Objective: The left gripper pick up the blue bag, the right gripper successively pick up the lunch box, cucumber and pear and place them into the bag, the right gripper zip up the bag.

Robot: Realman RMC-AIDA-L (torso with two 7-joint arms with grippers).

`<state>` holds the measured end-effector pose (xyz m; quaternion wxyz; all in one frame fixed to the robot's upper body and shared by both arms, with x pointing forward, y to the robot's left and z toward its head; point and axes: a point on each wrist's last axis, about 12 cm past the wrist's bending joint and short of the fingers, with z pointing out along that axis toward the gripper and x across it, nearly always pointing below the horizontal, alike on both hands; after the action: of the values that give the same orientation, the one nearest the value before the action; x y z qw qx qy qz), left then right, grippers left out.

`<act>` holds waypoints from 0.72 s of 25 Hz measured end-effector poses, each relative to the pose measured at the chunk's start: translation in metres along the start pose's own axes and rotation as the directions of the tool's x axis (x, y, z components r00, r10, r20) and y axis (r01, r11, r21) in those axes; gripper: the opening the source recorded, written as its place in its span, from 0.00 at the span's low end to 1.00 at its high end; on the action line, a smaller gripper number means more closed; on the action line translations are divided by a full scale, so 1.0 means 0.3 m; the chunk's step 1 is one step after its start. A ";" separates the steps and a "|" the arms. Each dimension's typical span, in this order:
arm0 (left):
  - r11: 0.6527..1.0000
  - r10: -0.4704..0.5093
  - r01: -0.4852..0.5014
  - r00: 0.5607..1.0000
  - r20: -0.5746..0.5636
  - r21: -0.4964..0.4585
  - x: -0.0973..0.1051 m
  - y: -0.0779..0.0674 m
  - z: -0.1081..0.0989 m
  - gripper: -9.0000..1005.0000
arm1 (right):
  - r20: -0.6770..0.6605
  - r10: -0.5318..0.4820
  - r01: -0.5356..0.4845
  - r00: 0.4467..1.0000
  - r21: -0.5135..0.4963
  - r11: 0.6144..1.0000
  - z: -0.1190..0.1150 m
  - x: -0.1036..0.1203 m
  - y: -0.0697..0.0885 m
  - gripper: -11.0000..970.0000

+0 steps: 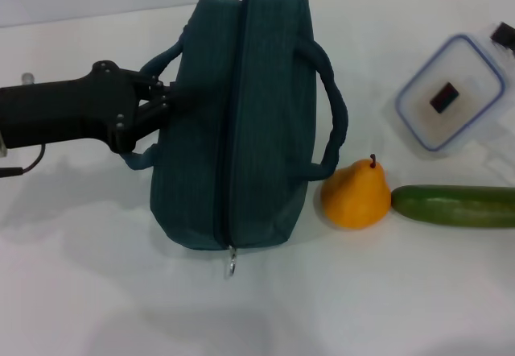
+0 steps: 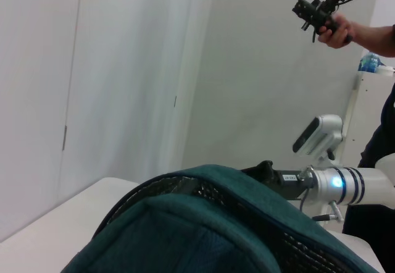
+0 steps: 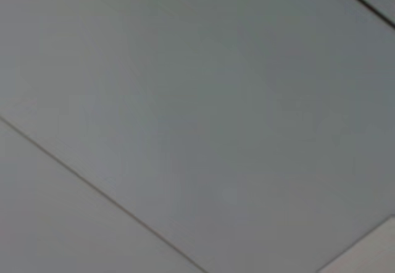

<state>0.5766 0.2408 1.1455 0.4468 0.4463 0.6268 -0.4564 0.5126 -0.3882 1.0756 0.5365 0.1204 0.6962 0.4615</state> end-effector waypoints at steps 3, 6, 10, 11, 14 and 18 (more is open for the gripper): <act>1.000 0.005 -0.005 1.000 -0.001 0.000 -0.002 0.001 0.001 0.06 | 0.019 0.011 -0.011 1.000 0.030 0.999 -0.043 0.007 -0.015 0.08; 1.000 0.010 -0.010 1.000 -0.002 0.000 -0.005 0.003 0.004 0.06 | 0.042 0.020 -0.023 0.999 0.064 0.998 -0.087 0.012 -0.031 0.08; 1.000 0.015 -0.015 1.000 -0.003 0.006 -0.009 0.005 0.012 0.06 | 0.063 0.029 -0.035 0.998 0.110 0.993 -0.149 0.034 -0.049 0.08; 1.000 0.017 -0.017 1.000 -0.004 0.008 -0.011 0.006 0.014 0.06 | 0.068 0.028 -0.036 0.997 0.120 0.992 -0.163 0.042 -0.053 0.08; 1.000 0.021 -0.021 1.000 -0.011 0.014 -0.013 0.007 0.018 0.06 | 0.075 0.038 -0.049 0.996 0.148 0.988 -0.192 0.063 -0.064 0.08; 0.999 0.026 -0.025 0.999 -0.027 0.027 -0.014 0.006 0.027 0.06 | 0.077 0.075 -0.088 0.994 0.180 0.980 -0.204 0.099 -0.078 0.06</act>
<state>0.5803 0.2327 1.1477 0.4382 0.4664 0.6208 -0.4529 0.4559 -0.4127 1.0387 0.5279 0.2138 0.7108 0.4128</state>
